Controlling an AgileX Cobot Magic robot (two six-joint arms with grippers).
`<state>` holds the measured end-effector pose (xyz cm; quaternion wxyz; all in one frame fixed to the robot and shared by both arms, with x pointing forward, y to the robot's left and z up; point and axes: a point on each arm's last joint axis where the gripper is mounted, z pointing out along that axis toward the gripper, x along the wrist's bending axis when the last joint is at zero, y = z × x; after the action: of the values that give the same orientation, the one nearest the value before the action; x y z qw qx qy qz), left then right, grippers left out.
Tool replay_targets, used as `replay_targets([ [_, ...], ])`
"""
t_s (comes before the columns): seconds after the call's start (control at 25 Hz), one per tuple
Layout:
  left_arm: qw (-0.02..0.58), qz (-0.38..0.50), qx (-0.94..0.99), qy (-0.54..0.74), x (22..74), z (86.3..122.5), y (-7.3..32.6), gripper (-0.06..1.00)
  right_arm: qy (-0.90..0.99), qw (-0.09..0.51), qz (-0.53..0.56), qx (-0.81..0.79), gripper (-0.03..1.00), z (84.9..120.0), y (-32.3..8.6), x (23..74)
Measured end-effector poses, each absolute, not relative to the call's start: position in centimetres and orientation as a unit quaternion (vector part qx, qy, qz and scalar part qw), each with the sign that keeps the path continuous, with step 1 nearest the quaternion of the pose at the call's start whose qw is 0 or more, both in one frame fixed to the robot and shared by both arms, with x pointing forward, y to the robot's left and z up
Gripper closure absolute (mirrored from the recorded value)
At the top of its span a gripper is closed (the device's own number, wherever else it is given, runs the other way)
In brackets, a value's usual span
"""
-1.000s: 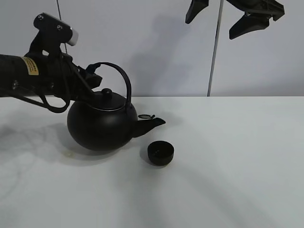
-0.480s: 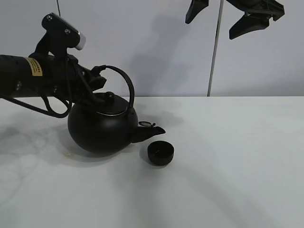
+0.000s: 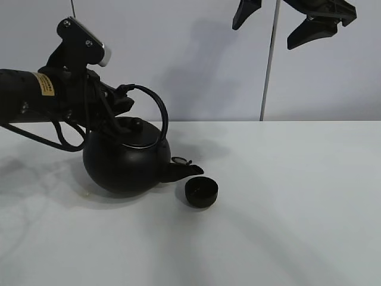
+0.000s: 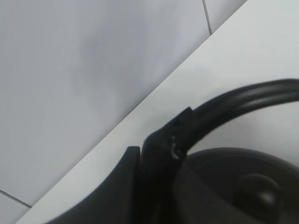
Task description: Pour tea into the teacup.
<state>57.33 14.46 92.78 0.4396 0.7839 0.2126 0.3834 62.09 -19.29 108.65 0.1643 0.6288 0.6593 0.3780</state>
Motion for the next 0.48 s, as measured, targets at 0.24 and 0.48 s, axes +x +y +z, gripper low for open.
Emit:
replay_targets([
  [0.24,0.435,0.386,0.786,0.209,57.49,92.87,14.42,0.84,0.659,0.164,0.378,0.629,0.3,108.65,-19.29,62.09],
  [0.48,0.429,0.386,0.789,0.211,57.86,93.1,14.35,0.84,0.659,0.164,0.378,0.629,0.3,108.65,-19.29,62.09],
])
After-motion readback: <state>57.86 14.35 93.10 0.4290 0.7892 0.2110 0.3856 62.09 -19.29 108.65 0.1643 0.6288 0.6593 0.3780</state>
